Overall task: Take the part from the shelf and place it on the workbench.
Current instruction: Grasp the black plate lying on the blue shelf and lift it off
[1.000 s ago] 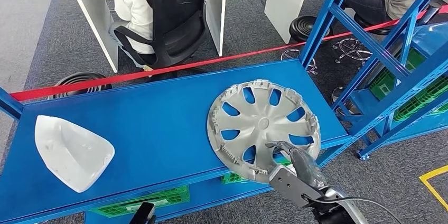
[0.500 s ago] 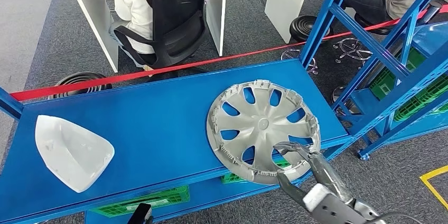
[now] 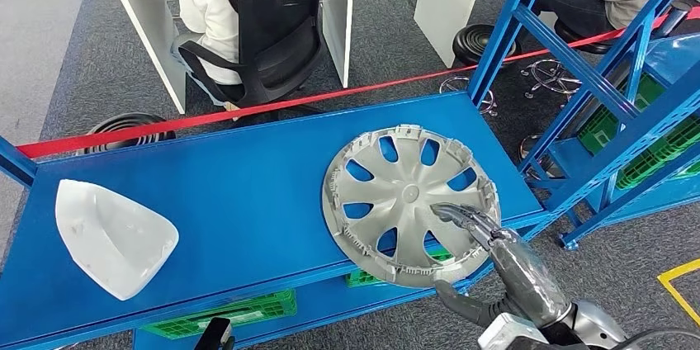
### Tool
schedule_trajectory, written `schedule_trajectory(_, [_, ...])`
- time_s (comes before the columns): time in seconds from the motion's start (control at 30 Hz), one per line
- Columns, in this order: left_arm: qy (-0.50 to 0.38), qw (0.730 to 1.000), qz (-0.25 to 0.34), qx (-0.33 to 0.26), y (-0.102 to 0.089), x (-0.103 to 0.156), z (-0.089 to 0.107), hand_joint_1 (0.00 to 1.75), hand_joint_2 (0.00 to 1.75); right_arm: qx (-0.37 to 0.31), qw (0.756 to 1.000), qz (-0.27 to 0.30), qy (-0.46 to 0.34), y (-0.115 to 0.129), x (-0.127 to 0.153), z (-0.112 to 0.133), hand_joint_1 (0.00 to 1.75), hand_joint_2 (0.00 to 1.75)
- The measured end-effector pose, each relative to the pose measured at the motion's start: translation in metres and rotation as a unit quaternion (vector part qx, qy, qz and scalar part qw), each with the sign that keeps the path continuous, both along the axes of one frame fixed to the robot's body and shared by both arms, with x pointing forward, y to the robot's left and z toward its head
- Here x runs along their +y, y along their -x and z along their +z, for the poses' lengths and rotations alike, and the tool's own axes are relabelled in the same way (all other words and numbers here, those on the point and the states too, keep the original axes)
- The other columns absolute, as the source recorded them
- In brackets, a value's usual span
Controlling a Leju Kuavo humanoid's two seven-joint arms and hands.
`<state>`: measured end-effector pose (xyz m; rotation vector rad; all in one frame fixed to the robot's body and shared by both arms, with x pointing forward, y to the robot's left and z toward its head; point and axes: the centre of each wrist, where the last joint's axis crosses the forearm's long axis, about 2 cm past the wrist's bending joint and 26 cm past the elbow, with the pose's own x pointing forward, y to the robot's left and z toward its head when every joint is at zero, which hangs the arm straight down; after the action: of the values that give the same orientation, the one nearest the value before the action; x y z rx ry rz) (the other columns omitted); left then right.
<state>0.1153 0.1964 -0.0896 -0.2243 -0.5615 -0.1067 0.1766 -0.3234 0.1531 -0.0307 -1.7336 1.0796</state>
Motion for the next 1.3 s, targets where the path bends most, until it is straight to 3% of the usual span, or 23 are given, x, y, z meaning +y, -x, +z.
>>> schedule_trajectory(0.2, [0.001,1.0,-0.005,0.001,0.001,0.0,0.0,0.0,0.0,0.047,0.995,-0.015,0.083,0.009,-0.022,0.0,0.0,1.75])
schedule_trajectory(0.4, [0.0,1.0,-0.009,0.002,0.001,0.0,0.0,0.0,0.0,0.099,0.981,-0.044,0.159,0.019,-0.071,0.016,0.0,1.75])
schedule_trajectory(0.7, [0.001,1.0,-0.009,0.003,0.001,-0.003,0.0,0.0,0.0,0.132,0.964,-0.061,0.223,0.009,-0.12,0.033,0.0,1.75])
schedule_trajectory(0.97, [0.001,1.0,-0.011,0.006,0.002,-0.01,0.001,0.0,0.0,0.168,0.948,-0.099,0.252,-0.004,-0.158,-0.011,0.0,1.75])
schedule_trajectory(1.2, [0.0,1.0,-0.01,0.007,0.002,-0.016,0.003,0.0,0.0,0.162,0.938,-0.126,0.28,0.002,-0.148,-0.091,0.0,1.75])
schedule_trajectory(1.3, [-0.002,1.0,-0.006,0.009,0.005,-0.018,0.002,0.0,0.0,0.163,0.939,-0.13,0.273,-0.002,-0.152,-0.107,0.0,1.75])
